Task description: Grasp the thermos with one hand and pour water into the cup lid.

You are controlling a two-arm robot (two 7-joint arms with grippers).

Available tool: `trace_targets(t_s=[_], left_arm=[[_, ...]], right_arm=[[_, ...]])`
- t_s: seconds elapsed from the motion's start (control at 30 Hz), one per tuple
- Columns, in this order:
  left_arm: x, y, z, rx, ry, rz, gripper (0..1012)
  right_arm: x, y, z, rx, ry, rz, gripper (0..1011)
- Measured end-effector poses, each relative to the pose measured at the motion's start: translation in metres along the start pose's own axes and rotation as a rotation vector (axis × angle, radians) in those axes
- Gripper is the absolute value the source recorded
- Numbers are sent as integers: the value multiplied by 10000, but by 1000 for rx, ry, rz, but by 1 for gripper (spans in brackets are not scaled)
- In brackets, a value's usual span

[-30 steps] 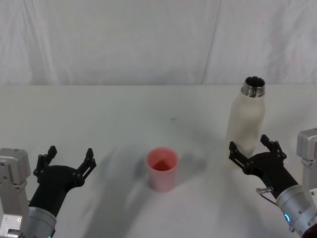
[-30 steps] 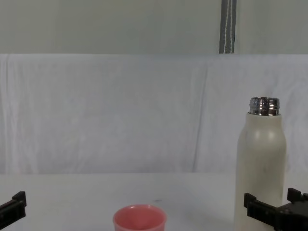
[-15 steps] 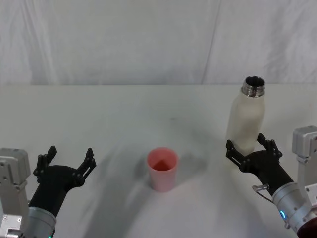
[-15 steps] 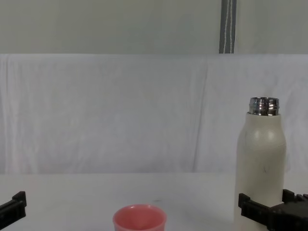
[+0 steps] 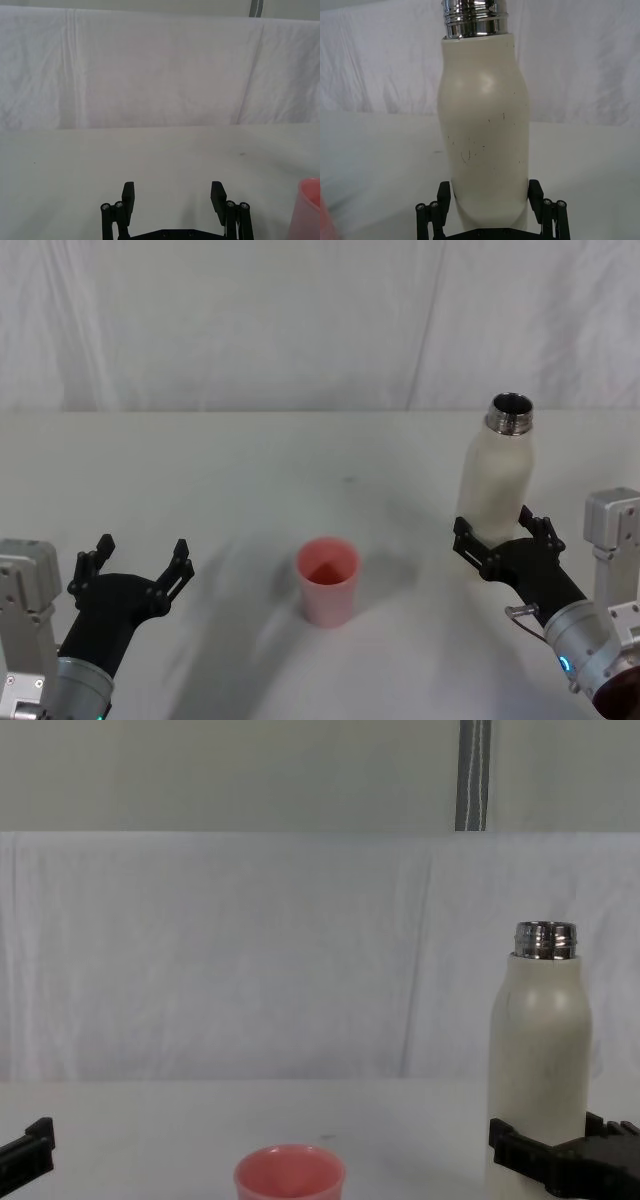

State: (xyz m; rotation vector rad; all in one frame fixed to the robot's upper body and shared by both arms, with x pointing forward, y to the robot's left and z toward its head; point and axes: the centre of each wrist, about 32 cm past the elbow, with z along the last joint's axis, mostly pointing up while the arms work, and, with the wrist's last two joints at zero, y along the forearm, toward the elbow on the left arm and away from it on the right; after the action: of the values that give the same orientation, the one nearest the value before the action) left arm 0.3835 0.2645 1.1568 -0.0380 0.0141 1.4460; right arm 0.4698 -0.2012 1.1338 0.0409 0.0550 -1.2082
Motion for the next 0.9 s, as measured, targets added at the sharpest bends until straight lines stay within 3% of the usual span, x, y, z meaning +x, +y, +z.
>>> trace_targets(t_s=[0.9], left_arm=[[0, 0, 0, 0, 0, 0, 1001]], right_arm=[[1, 114, -1, -3, -11, 9, 1003]])
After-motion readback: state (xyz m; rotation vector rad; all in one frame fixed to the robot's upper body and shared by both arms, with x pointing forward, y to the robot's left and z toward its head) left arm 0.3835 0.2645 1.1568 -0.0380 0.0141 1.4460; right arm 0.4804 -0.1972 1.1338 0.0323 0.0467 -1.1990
